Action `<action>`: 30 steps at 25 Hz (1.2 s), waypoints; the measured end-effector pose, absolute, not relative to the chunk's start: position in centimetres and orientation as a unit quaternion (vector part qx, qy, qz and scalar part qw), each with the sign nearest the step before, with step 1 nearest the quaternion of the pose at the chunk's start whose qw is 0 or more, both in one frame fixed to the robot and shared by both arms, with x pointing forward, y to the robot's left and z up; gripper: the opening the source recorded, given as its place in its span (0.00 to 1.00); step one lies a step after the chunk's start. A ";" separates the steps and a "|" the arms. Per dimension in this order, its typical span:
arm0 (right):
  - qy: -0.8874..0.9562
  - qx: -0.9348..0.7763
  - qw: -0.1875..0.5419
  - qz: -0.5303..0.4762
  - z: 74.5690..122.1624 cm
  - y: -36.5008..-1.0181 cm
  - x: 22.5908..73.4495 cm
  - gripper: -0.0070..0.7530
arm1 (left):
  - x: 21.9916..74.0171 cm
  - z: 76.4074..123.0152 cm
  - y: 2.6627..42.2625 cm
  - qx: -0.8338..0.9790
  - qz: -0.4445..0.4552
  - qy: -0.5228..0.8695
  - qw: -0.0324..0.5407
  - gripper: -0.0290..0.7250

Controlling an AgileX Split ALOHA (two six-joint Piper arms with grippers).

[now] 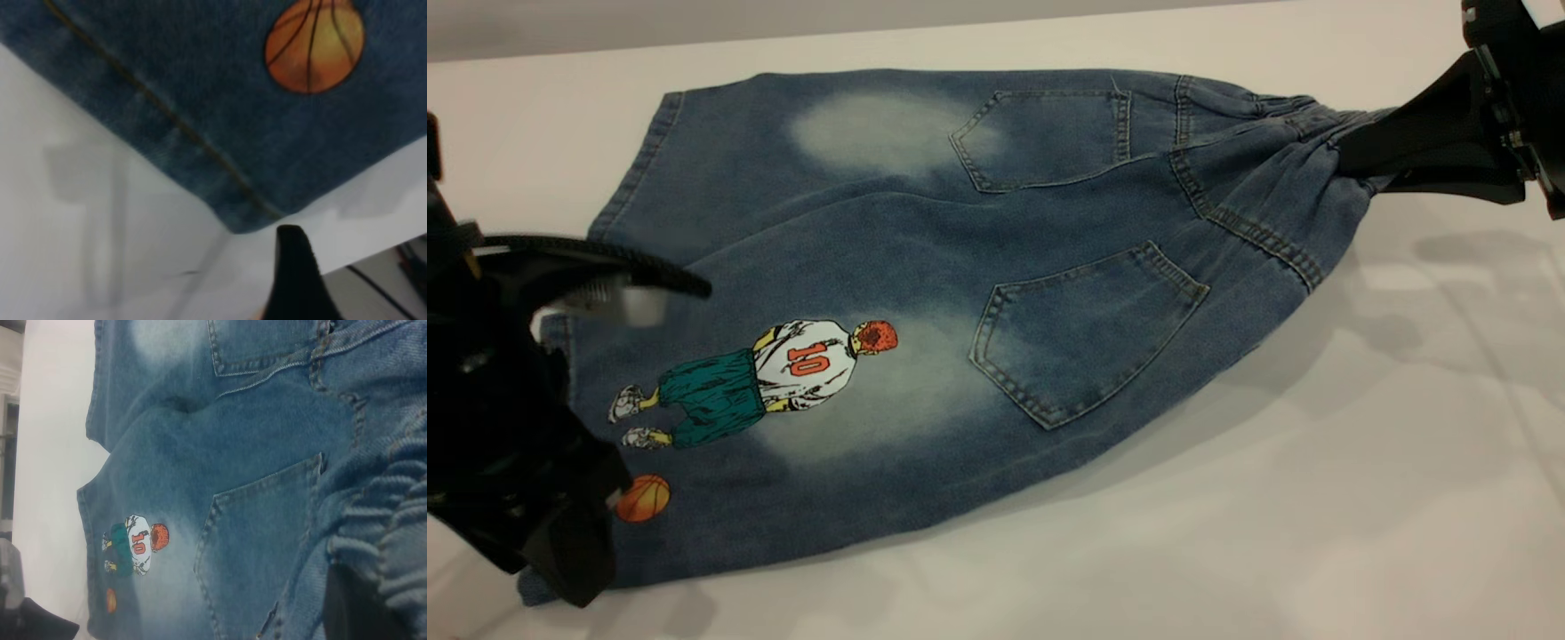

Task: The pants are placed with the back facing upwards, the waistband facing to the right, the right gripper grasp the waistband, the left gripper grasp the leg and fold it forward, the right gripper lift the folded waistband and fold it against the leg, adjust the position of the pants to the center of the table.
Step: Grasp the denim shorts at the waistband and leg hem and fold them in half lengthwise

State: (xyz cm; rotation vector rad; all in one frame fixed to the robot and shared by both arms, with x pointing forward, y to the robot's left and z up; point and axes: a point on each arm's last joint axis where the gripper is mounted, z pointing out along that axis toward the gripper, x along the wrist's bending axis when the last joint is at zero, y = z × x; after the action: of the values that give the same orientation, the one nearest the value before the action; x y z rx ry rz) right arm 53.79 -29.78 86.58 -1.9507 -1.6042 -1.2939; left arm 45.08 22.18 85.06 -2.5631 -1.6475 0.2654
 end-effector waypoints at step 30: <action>-0.563 -0.677 0.148 -0.452 86.6 -29.8 53.8 0.07 | 46.4 82.3 22.5 -0.843 0.046 -0.533 0.057 0.59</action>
State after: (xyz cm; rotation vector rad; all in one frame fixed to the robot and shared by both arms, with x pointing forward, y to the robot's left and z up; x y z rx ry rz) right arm 53.79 -29.78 86.58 -1.9455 -1.6177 -1.2986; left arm 46.40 22.53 82.25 -2.5570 -1.6165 0.1391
